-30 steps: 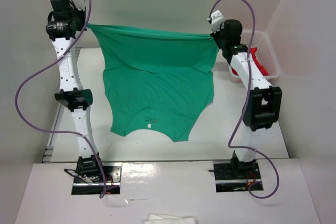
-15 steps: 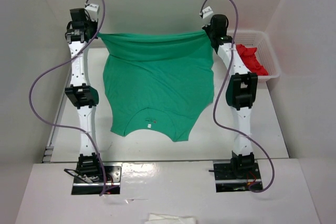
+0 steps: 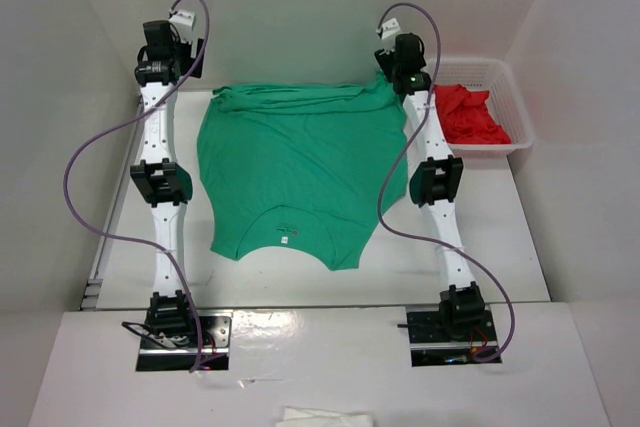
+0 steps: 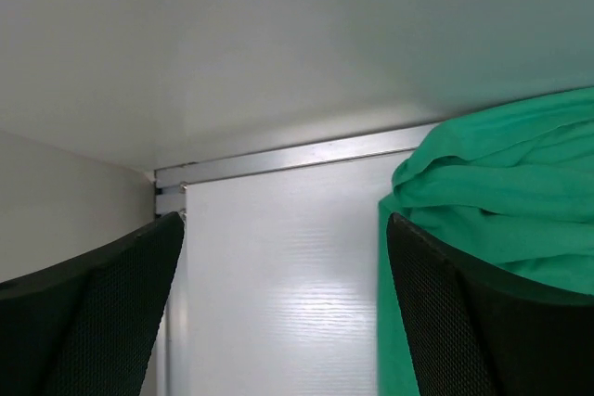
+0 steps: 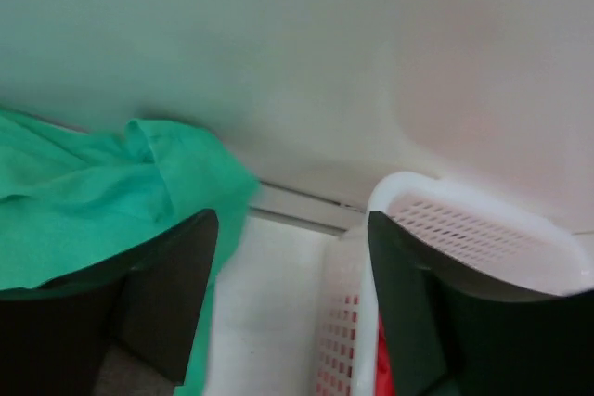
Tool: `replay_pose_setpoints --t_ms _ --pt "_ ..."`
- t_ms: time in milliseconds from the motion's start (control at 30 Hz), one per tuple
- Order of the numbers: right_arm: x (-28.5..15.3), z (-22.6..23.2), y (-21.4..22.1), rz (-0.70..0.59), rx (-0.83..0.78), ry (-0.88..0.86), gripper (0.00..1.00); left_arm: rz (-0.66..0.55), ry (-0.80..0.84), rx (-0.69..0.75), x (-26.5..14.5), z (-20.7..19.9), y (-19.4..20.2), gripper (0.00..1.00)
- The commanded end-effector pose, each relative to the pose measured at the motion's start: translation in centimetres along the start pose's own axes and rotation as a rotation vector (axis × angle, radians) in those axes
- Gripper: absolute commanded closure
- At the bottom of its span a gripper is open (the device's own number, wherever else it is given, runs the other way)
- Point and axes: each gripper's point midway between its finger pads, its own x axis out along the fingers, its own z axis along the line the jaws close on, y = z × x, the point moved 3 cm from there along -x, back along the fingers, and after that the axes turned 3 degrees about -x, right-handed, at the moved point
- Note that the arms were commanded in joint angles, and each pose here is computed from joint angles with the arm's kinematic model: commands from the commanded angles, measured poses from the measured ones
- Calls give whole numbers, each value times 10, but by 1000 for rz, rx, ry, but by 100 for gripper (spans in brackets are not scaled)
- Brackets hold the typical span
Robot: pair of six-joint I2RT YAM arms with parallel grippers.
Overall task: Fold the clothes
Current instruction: Flatten the tank top out
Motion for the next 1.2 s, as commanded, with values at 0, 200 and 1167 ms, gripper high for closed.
replay_pose_setpoints --t_ms 0,200,1167 --pt "-6 -4 -18 -40 7 49 24 -72 -34 -9 8 3 -11 3" --pt "-18 -20 -33 -52 45 85 2 -121 -37 -15 -12 3 -39 0" --pt "-361 147 41 187 -332 -711 1 287 424 316 -270 -99 119 0"
